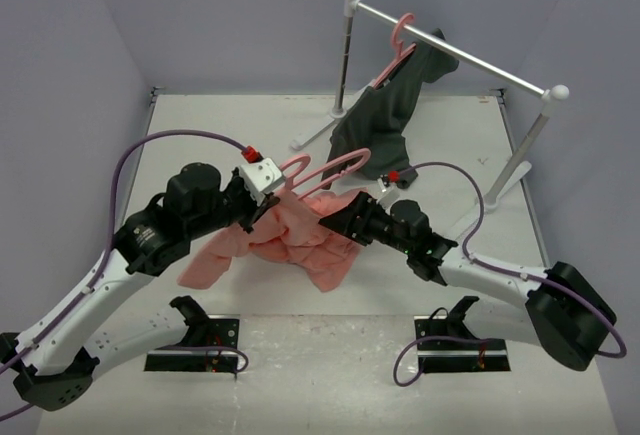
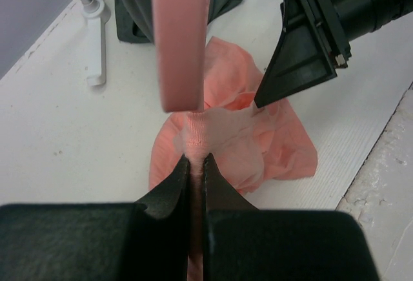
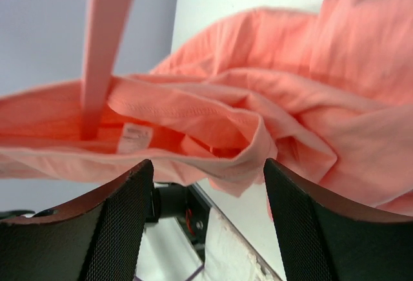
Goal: Place the t-shirt on the hanger
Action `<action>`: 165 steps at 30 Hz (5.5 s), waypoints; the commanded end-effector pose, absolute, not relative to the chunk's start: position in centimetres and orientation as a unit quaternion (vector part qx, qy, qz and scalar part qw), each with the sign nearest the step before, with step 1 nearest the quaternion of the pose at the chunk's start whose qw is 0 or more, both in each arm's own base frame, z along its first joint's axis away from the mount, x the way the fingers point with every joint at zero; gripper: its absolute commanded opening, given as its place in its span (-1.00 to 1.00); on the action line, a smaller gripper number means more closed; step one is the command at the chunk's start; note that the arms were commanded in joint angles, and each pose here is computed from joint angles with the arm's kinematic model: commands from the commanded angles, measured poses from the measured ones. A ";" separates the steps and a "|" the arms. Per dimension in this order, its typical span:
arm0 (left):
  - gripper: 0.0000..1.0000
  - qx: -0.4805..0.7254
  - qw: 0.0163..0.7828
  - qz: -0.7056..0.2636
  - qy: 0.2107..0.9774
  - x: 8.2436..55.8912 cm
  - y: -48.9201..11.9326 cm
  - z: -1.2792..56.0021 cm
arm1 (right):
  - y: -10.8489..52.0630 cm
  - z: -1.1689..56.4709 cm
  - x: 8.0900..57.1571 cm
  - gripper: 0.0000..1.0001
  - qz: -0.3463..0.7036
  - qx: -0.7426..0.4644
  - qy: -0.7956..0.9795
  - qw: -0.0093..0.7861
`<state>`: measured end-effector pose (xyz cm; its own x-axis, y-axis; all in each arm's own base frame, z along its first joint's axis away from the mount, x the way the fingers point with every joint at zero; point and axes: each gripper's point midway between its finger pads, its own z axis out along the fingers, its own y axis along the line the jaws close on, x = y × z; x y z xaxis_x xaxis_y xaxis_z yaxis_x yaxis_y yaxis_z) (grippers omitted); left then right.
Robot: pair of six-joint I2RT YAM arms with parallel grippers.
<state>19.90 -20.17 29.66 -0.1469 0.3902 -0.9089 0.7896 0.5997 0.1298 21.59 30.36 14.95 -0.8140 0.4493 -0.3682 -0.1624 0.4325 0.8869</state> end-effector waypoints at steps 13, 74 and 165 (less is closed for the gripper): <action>-1.00 0.393 0.548 -0.212 0.707 19.8 -20.4 31.6 | 31.4 15.2 23.7 0.23 0.514 0.083 0.799 0.300; -1.00 0.463 0.433 -0.241 0.735 19.7 -23.8 26.5 | 19.8 33.1 29.7 -1.00 0.249 -0.071 0.845 0.468; -1.00 -0.165 0.679 -0.144 0.701 31.4 -7.5 27.2 | 17.2 47.3 18.8 -1.00 0.349 -0.233 0.670 0.612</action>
<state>29.03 -15.65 27.54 -0.0714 -0.3048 -0.9497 0.4544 0.8377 -0.3030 17.32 19.35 46.78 -0.1974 0.0848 -0.9766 -0.8293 0.5169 0.2125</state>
